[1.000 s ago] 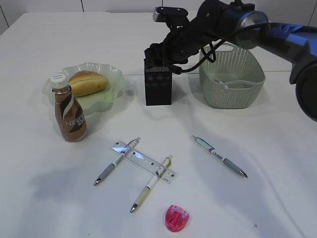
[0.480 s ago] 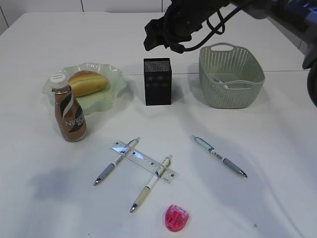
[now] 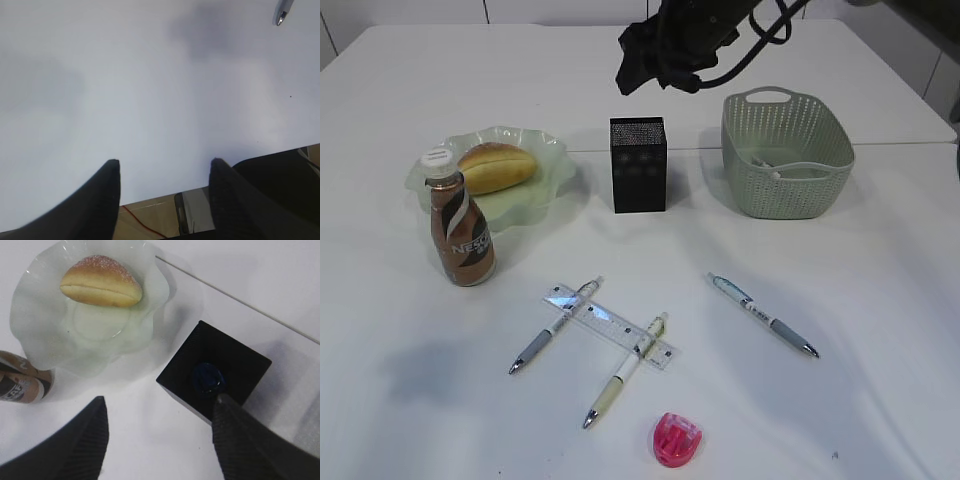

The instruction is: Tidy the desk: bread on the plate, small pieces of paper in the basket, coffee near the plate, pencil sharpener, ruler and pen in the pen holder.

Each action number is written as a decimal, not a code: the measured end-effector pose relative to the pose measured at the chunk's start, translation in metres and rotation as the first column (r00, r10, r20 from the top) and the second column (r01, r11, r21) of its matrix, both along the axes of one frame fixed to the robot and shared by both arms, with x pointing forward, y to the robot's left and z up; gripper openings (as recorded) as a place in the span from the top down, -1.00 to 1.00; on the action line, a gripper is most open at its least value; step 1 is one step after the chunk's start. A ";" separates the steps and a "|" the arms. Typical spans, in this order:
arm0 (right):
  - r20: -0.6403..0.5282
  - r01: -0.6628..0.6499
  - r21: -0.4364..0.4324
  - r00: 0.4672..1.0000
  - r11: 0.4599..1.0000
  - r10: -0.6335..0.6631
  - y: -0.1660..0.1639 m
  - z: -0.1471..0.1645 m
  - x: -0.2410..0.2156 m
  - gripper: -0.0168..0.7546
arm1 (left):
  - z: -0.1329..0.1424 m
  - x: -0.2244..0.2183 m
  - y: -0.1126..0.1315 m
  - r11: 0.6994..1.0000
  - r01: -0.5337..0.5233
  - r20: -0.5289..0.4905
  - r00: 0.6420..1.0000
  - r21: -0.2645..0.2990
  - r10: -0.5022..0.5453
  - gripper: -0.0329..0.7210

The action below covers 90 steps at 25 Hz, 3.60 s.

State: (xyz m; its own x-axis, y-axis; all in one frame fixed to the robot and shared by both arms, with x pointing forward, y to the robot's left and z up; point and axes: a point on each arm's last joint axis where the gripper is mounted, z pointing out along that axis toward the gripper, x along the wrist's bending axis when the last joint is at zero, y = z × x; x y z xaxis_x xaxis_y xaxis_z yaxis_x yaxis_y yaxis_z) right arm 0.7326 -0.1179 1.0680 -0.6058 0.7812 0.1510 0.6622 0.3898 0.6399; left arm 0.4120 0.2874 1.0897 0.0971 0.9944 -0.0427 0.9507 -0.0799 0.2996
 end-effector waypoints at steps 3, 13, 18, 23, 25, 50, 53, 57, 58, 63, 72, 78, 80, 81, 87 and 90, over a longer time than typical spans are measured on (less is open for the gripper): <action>0.000 -0.011 -0.026 1.000 1.000 0.011 -0.004 0.017 -0.010 -0.37 | 0.000 0.000 0.000 1.000 0.000 0.000 1.000 0.000 0.000 -0.13; 0.053 0.082 -0.051 0.995 0.995 -0.079 -0.025 0.087 -0.053 -0.37 | 0.000 0.000 0.000 1.000 0.000 0.000 1.000 0.001 0.000 -0.13; 0.002 0.155 -0.049 0.988 0.987 -0.155 -0.034 0.098 -0.075 -0.37 | 0.000 0.000 0.000 1.000 0.000 0.000 1.000 0.001 0.000 -0.13; -0.033 0.207 -0.080 0.977 0.975 -0.210 -0.045 0.104 -0.098 -0.37 | 0.000 0.000 -0.002 1.000 -0.001 -0.001 1.000 -0.027 0.001 -0.13; -0.068 0.226 -0.105 0.970 0.968 -0.234 -0.052 0.101 -0.115 -0.37 | 0.000 0.000 -0.003 0.999 -0.001 -0.002 1.000 -0.038 0.001 -0.13; -0.390 -0.099 -0.317 0.920 0.943 -0.034 0.003 0.011 -0.280 -0.36 | 0.000 0.000 -0.005 0.998 -0.002 -0.003 1.000 -0.063 0.002 -0.13; -0.392 -0.135 -0.357 0.920 0.925 -0.017 0.007 0.001 -0.276 -0.36 | 0.000 0.000 -0.006 0.998 -0.002 -0.004 1.000 -0.067 0.002 -0.13; -0.412 -0.147 -0.385 0.911 0.911 -0.027 0.011 -0.012 -0.270 -0.36 | 0.000 0.000 -0.006 0.998 -0.002 -0.004 1.000 -0.067 0.002 -0.13; -0.416 -0.148 -0.388 0.909 0.910 -0.029 0.012 -0.014 -0.269 -0.36 | 0.000 0.000 -0.006 0.998 -0.002 -0.004 1.000 -0.067 0.002 -0.13; -0.450 -0.170 -0.413 0.892 0.895 -0.038 0.018 -0.032 -0.262 -0.36 | 0.000 0.000 -0.006 0.998 -0.002 -0.004 1.000 -0.068 0.002 -0.13; -0.491 -0.291 -0.420 0.869 0.860 0.054 0.029 -0.062 -0.251 -0.35 | 0.000 0.000 -0.006 0.998 -0.002 -0.004 1.000 -0.068 0.002 -0.13; -0.447 -0.337 -0.358 0.881 0.871 0.158 0.042 -0.076 -0.241 -0.34 | 0.000 0.000 -0.006 0.998 -0.003 -0.004 1.000 -0.069 0.003 -0.13; -0.437 -0.342 -0.345 0.883 0.874 0.173 0.045 -0.080 -0.239 -0.34 | 0.000 0.000 -0.006 0.998 -0.003 -0.004 1.000 -0.069 0.003 -0.13; -0.436 -0.343 -0.343 0.883 0.874 0.176 0.046 -0.082 -0.238 -0.34 | 0.000 0.000 -0.006 0.998 -0.003 -0.004 1.000 -0.069 0.003 -0.13; -0.447 -0.361 -0.349 0.875 0.865 0.185 0.052 -0.097 -0.235 -0.38 | 0.000 0.000 -0.004 0.999 -0.002 -0.003 1.000 -0.048 0.002 -0.13; -0.467 -0.375 -0.367 0.866 0.851 0.180 0.054 -0.111 -0.232 -0.41 | 0.000 0.000 -0.004 0.999 -0.002 -0.003 1.000 -0.046 0.002 -0.13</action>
